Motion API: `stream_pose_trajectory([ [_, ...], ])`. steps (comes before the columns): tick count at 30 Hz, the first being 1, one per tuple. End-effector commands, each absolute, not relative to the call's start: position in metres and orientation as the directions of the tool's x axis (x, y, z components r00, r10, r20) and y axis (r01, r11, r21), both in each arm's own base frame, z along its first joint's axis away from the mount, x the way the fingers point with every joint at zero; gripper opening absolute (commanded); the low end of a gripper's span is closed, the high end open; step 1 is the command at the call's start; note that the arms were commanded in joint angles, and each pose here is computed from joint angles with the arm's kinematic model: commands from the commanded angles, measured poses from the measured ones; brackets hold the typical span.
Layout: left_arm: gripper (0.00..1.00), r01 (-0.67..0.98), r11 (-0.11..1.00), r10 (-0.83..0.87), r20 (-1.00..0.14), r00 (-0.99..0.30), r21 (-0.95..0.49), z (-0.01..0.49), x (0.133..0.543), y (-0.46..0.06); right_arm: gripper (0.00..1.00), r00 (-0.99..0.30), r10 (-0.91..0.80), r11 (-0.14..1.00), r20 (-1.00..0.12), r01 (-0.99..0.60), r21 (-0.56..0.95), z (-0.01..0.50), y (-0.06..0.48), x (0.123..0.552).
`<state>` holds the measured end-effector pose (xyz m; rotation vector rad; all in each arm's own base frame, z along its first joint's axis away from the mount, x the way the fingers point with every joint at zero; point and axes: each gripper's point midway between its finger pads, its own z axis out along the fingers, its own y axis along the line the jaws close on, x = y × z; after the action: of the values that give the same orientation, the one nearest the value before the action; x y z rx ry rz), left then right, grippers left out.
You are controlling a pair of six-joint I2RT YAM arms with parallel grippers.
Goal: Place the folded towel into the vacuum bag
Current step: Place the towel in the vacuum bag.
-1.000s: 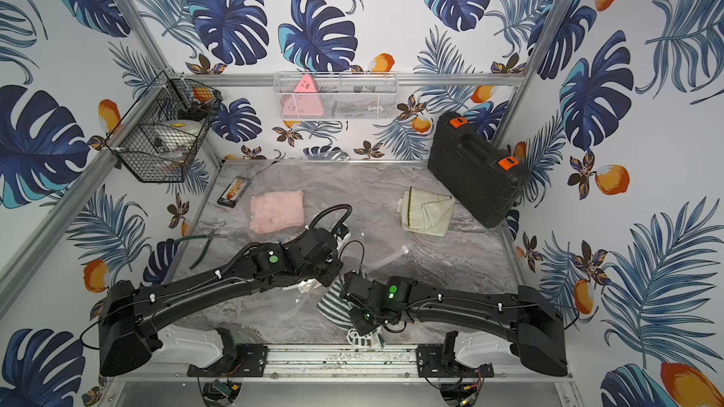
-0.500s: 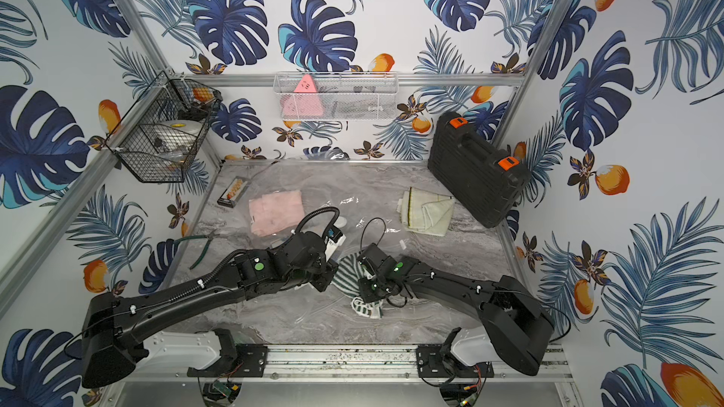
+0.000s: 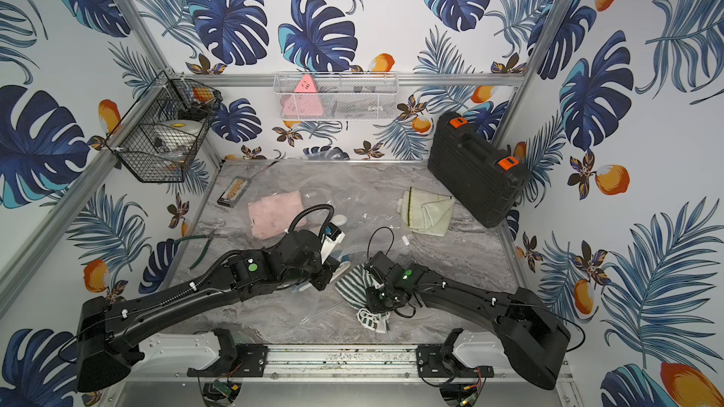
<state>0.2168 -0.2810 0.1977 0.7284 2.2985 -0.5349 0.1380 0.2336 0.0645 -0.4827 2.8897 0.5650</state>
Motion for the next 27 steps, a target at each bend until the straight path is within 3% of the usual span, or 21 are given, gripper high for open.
stream_pose_trajectory([
  [1,0.0,0.641,0.738,0.332,-0.715,-0.615,-0.209,0.208,0.217,-0.289,0.0,-0.897,-0.368,0.848,-0.244,-0.432,0.307,0.088,0.243,0.126],
  [6,0.0,0.667,0.704,0.327,-0.724,-0.608,-0.242,0.214,0.21,-0.295,0.0,-0.856,-0.408,0.795,-0.318,-0.504,0.338,0.106,0.279,0.139],
  [10,0.0,0.68,0.685,0.341,-0.711,-0.615,-0.26,0.211,0.204,-0.296,0.0,-0.909,-0.258,0.846,-0.326,-0.376,0.378,0.107,0.271,0.2],
  [14,0.0,0.691,0.659,0.357,-0.684,-0.636,-0.298,0.199,0.196,-0.301,0.0,-0.907,-0.127,0.896,-0.401,-0.278,0.346,0.101,0.253,0.248],
  [24,0.0,0.711,0.633,0.38,-0.677,-0.631,-0.307,0.19,0.198,-0.313,0.0,-0.944,-0.11,0.985,-0.31,-0.145,0.09,0.021,0.224,0.267],
  [27,0.0,0.705,0.636,0.358,-0.69,-0.629,-0.314,0.194,0.2,-0.315,0.0,-0.943,-0.172,0.964,-0.283,-0.221,0.148,0.012,0.25,0.255],
])
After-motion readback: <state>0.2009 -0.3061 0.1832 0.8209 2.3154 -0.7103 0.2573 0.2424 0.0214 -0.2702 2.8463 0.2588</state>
